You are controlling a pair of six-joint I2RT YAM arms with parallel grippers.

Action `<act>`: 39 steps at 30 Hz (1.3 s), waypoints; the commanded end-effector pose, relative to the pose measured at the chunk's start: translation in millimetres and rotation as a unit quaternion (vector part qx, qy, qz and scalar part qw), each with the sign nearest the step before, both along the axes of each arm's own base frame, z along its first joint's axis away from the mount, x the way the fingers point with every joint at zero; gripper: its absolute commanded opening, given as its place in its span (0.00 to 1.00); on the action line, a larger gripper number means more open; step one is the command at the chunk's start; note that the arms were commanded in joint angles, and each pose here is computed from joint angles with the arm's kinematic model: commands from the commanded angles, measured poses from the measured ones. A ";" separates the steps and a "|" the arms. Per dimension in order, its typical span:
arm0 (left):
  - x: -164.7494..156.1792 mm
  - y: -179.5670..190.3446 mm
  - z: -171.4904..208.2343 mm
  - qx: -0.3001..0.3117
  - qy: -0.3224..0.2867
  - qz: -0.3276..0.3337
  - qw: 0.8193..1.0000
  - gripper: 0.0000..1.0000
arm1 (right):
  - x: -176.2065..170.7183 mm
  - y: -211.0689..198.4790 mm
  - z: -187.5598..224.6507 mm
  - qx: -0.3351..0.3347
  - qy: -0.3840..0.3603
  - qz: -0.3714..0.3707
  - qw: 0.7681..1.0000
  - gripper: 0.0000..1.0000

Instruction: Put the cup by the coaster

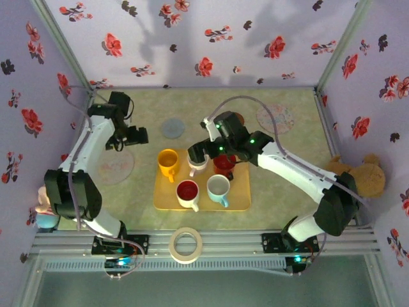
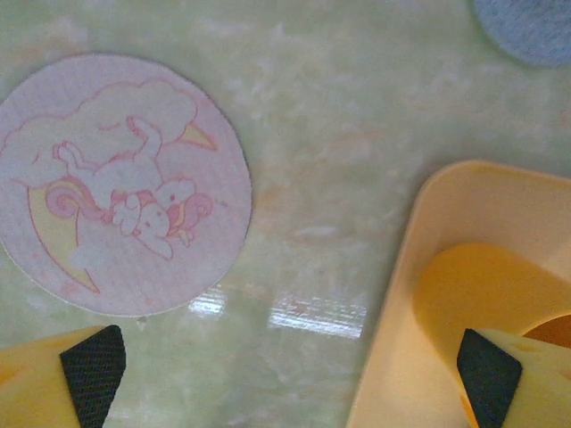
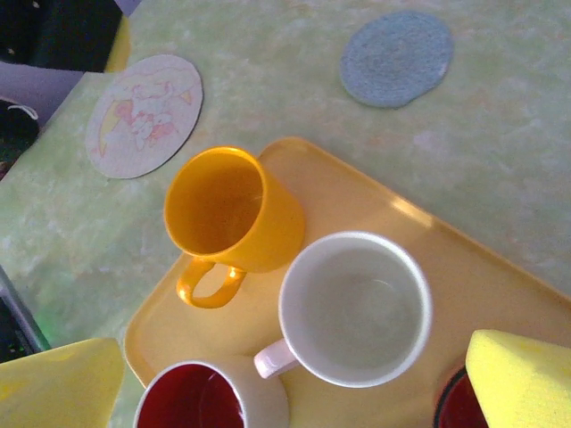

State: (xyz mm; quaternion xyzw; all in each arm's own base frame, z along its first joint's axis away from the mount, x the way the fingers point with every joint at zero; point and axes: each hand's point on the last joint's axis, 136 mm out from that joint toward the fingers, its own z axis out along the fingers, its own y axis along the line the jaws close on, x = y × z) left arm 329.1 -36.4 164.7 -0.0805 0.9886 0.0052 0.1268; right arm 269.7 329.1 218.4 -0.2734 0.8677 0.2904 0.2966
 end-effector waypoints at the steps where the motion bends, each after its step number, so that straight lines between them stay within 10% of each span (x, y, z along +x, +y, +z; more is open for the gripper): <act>1: -5.0 6.4 -9.5 -0.016 -0.008 0.018 1.000 1.00 | -5.1 11.8 19.0 0.038 -0.046 0.023 0.998 1.00; 39: 13.3 49.6 -155.4 -0.026 0.105 0.081 0.991 0.77 | -8.1 48.7 7.1 0.037 -0.061 0.051 0.996 1.00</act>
